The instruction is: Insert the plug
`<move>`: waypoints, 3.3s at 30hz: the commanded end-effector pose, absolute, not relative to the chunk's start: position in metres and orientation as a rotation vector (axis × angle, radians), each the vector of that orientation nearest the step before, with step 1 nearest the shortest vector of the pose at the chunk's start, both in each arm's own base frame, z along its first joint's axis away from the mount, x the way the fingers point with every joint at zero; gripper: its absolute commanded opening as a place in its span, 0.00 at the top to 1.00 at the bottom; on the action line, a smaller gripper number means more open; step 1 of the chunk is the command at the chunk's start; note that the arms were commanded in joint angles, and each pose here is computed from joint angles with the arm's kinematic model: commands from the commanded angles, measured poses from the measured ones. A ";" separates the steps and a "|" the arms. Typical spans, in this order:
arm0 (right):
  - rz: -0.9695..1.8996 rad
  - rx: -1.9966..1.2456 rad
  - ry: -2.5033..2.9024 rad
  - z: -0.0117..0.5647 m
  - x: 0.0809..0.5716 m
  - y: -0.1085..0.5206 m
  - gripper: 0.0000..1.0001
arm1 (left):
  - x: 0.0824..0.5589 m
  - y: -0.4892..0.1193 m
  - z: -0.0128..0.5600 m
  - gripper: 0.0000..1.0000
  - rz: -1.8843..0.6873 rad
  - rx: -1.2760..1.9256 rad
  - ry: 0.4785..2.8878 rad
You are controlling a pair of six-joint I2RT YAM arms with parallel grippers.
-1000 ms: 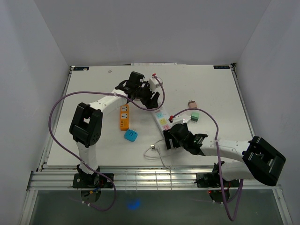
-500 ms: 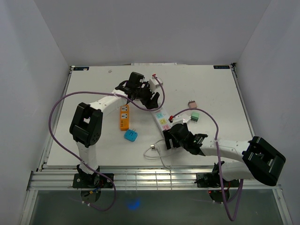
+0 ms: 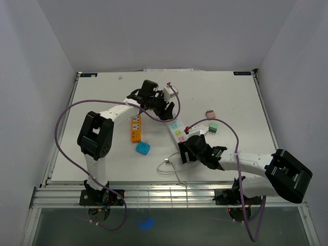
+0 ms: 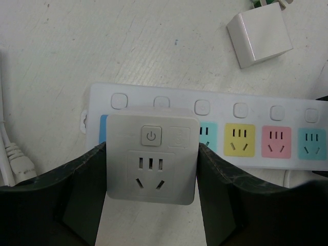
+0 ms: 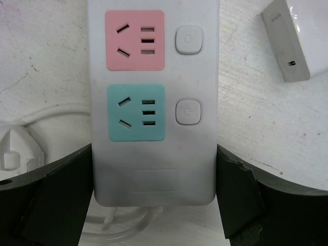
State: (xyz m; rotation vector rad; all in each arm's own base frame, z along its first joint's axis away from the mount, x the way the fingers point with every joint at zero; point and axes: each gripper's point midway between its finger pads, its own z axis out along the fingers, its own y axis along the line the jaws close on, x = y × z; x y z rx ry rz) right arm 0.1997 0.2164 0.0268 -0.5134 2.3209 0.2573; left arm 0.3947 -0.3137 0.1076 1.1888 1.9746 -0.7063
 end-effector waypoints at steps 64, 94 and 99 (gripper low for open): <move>0.310 -0.528 2.319 0.029 0.195 0.217 0.31 | 0.335 -0.306 0.051 1.00 -0.657 1.101 2.028; 0.408 -0.589 2.238 0.073 0.205 0.240 0.09 | 0.327 -0.300 0.044 1.00 -0.674 0.998 2.045; 0.429 -0.599 2.219 0.083 0.206 0.245 0.11 | 0.329 -0.301 0.048 1.00 -0.669 1.003 2.038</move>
